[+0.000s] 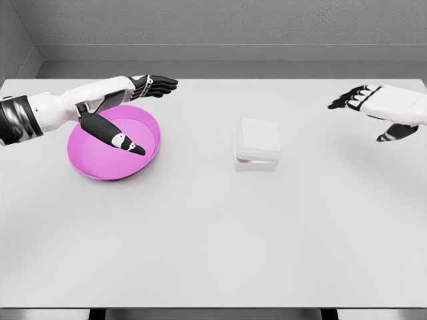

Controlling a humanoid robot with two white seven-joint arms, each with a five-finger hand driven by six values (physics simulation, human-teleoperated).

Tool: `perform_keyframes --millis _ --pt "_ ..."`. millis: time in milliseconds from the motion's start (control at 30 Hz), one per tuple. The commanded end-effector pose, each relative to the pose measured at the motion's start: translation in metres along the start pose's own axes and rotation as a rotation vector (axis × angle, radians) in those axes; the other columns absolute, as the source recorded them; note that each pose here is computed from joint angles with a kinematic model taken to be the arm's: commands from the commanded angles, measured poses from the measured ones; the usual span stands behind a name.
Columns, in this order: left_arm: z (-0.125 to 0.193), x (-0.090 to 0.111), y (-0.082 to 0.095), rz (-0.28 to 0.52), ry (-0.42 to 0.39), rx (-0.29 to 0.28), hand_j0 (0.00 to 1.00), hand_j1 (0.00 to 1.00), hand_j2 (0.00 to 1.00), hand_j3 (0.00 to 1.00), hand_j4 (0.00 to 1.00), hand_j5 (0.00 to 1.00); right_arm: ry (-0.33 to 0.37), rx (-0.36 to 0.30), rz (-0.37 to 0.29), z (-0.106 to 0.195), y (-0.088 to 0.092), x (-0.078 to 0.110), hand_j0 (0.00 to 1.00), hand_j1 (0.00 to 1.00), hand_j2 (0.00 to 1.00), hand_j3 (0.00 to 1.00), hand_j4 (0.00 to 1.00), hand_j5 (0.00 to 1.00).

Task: Pack egg into the box and close the box lid

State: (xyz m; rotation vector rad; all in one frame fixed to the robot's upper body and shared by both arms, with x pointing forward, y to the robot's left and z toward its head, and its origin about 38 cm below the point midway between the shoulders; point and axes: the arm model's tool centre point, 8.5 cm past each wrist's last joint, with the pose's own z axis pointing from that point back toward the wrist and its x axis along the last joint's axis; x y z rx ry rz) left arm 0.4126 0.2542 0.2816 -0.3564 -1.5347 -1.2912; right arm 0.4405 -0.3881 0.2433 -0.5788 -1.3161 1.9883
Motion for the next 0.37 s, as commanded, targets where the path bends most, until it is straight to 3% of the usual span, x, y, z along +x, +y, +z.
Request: perform_keyframes --millis 0,333 --pt "0.000 0.000 0.000 0.003 -0.002 0.000 1.00 1.00 1.00 1.00 1.00 1.00 0.028 0.002 0.008 0.013 -0.004 -0.007 1.00 1.00 1.00 1.00 1.00 1.00" --pt "0.003 -0.003 -0.001 0.008 0.007 0.001 1.00 1.00 1.00 1.00 1.00 1.00 -0.009 0.007 -0.012 -0.004 0.004 0.002 1.00 1.00 1.00 1.00 1.00 1.00"
